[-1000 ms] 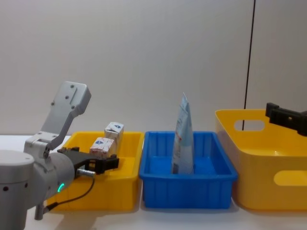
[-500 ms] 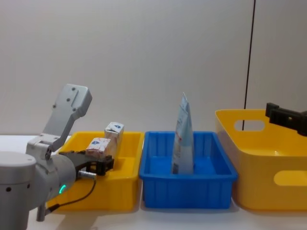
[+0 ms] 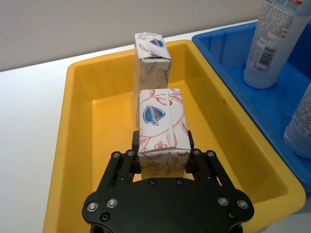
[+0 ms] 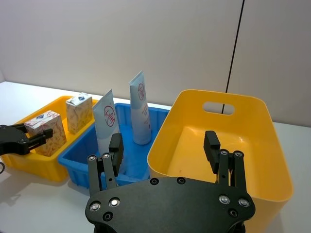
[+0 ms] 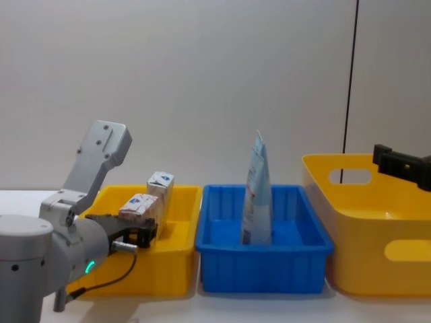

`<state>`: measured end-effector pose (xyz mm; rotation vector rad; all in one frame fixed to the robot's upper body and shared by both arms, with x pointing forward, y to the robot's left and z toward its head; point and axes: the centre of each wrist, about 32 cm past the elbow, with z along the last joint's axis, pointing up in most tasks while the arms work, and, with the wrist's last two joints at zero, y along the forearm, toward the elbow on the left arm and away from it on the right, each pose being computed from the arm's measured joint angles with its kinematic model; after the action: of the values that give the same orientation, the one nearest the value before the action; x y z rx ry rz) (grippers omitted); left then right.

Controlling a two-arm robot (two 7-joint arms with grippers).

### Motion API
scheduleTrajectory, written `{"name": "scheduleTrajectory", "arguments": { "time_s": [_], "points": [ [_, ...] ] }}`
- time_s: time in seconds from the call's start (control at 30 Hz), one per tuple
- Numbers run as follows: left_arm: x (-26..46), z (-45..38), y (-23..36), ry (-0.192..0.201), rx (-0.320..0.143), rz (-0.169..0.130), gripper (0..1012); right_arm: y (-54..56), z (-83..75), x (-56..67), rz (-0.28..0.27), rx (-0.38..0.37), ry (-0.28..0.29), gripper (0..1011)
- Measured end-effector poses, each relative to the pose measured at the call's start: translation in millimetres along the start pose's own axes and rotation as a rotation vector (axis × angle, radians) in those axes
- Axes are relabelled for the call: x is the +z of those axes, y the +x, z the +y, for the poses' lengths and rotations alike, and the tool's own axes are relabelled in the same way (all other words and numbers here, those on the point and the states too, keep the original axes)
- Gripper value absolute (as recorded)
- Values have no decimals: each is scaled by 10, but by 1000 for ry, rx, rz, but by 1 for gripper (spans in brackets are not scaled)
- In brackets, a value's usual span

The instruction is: Bimanual collaborative sorting of washing and personal care products

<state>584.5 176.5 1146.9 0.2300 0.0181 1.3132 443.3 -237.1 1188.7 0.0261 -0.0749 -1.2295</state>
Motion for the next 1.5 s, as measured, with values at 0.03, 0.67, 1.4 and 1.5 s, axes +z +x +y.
{"name": "scheduleTrajectory", "arguments": {
  "time_s": [0.03,0.67,1.4,1.5],
  "points": [
    [0,0,1,0,0,-1,422,0,0,0,0,0,0,1002],
    [266,180,133,-103,14,-86,422,0,0,0,0,0,0,1002],
    [715,729,483,-261,-186,-193,422,0,0,0,0,0,0,1002],
    [756,792,522,-274,-228,-195,422,0,0,0,0,0,0,1002]
  ]
}}
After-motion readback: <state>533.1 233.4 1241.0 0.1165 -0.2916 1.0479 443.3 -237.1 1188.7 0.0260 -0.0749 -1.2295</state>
